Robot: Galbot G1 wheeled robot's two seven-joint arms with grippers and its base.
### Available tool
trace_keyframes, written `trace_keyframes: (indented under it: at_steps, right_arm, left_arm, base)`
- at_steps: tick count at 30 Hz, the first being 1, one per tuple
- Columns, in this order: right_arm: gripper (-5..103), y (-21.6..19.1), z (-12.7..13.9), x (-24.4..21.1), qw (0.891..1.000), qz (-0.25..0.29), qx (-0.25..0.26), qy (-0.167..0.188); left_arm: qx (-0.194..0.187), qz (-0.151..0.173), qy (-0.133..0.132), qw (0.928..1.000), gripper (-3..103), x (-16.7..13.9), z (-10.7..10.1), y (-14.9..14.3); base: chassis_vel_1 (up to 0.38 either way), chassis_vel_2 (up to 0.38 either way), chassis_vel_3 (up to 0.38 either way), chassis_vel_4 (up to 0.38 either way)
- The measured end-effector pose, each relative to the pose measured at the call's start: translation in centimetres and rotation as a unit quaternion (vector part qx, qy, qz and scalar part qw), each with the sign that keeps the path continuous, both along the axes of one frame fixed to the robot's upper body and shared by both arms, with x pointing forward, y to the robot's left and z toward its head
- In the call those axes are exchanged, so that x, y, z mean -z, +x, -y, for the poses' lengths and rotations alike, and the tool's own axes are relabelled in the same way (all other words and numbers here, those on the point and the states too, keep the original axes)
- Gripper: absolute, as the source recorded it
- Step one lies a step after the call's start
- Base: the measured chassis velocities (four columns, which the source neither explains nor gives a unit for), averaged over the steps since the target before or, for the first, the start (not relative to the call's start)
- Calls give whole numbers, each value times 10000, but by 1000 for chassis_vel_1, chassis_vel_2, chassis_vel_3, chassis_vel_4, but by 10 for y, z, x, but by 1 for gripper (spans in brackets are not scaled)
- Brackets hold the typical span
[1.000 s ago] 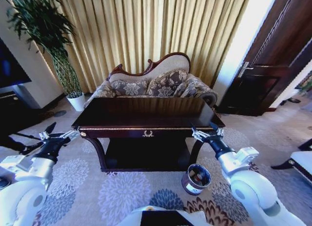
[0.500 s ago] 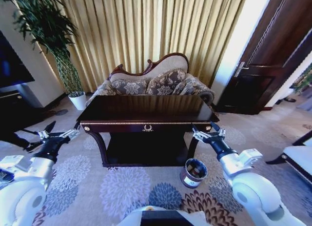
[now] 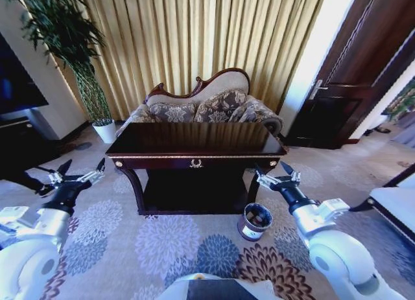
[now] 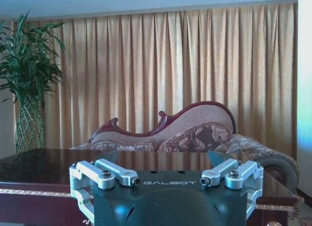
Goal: Move to the front of the table and place the trash on the table into the trash bin.
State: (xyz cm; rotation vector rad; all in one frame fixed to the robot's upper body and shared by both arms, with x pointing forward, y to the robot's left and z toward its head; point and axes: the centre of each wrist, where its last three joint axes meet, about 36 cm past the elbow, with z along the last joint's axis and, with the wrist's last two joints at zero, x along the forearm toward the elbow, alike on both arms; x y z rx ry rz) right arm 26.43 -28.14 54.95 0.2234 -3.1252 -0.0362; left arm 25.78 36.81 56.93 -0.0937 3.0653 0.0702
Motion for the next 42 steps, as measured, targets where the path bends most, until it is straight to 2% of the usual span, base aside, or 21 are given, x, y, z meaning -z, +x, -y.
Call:
trace_keyframes:
  at_steps: [42]
  right_arm:
    - [100, 2, 1, 0, 10000, 12, -19, -53]
  left_arm:
    - [55, 43, 4, 10000, 100, 0, 1, 2]
  base:
    - [171, -108, -173, 107]
